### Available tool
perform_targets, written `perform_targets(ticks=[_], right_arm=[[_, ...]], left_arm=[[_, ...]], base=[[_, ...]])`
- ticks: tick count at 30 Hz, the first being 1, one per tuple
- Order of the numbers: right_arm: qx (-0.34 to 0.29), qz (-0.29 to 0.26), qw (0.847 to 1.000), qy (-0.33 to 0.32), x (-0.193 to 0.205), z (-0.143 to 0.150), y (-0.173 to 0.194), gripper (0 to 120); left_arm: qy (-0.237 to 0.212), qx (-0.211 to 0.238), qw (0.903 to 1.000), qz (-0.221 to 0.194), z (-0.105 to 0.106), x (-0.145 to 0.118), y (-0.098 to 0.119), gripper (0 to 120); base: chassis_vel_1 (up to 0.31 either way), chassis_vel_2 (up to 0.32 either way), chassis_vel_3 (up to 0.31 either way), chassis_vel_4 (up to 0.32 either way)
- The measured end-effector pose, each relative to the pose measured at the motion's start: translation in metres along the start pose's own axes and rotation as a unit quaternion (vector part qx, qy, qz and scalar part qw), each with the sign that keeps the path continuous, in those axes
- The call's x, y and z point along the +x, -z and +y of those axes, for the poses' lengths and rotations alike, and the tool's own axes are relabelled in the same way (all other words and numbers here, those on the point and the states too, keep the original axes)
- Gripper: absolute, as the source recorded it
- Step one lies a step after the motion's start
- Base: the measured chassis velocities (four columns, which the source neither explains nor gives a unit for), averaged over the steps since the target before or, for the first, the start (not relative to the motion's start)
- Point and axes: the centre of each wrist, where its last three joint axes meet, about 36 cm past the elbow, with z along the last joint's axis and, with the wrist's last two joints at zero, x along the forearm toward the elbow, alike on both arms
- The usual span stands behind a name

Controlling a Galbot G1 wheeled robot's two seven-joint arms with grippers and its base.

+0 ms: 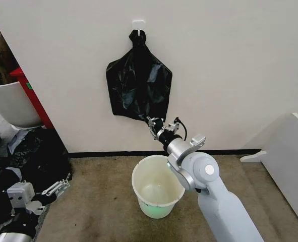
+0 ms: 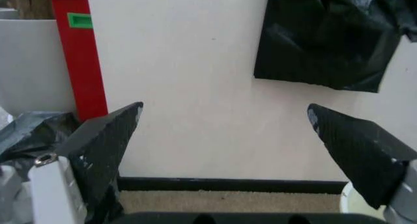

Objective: Place the garbage bag over the trash bin.

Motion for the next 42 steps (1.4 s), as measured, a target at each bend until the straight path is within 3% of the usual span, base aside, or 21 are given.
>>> perform_targets(ticks=[7,15,27,32,42], right_arm=[[0.015,-0.002,1.0,-0.012,-0.009,-0.006,-0.007,0],[0.024,-0.001,0.999,-0.024,-0.019,-0.013,-0.019,0],[0.025,-0.014,0.999,-0.028,-0.03,-0.018,-0.019,0],[0.025,-0.017,0.999,-0.027,-0.03,-0.018,-0.016,0],[0.027,-0.017,0.999,-0.027,-0.029,-0.018,-0.016,0]], left_arm=[[-0.045,-0.009,0.9989,0.001,0.009,-0.025,0.018,100],[-0.049,-0.009,0.9988,0.001,0.009,-0.028,0.02,100],[-0.109,-0.014,0.9935,-0.029,0.01,-0.067,0.041,100],[-0.155,-0.017,0.9869,-0.04,0.013,-0.105,0.062,100],[-0.206,-0.047,0.9764,-0.046,0.015,-0.151,0.106,100]], base=[[0.0,0.0,0.0,0.0],[0.0,0.0,0.0,0.0],[0.0,0.0,0.0,0.0],[0.0,0.0,0.0,0.0],[0.0,0.0,0.0,0.0]])
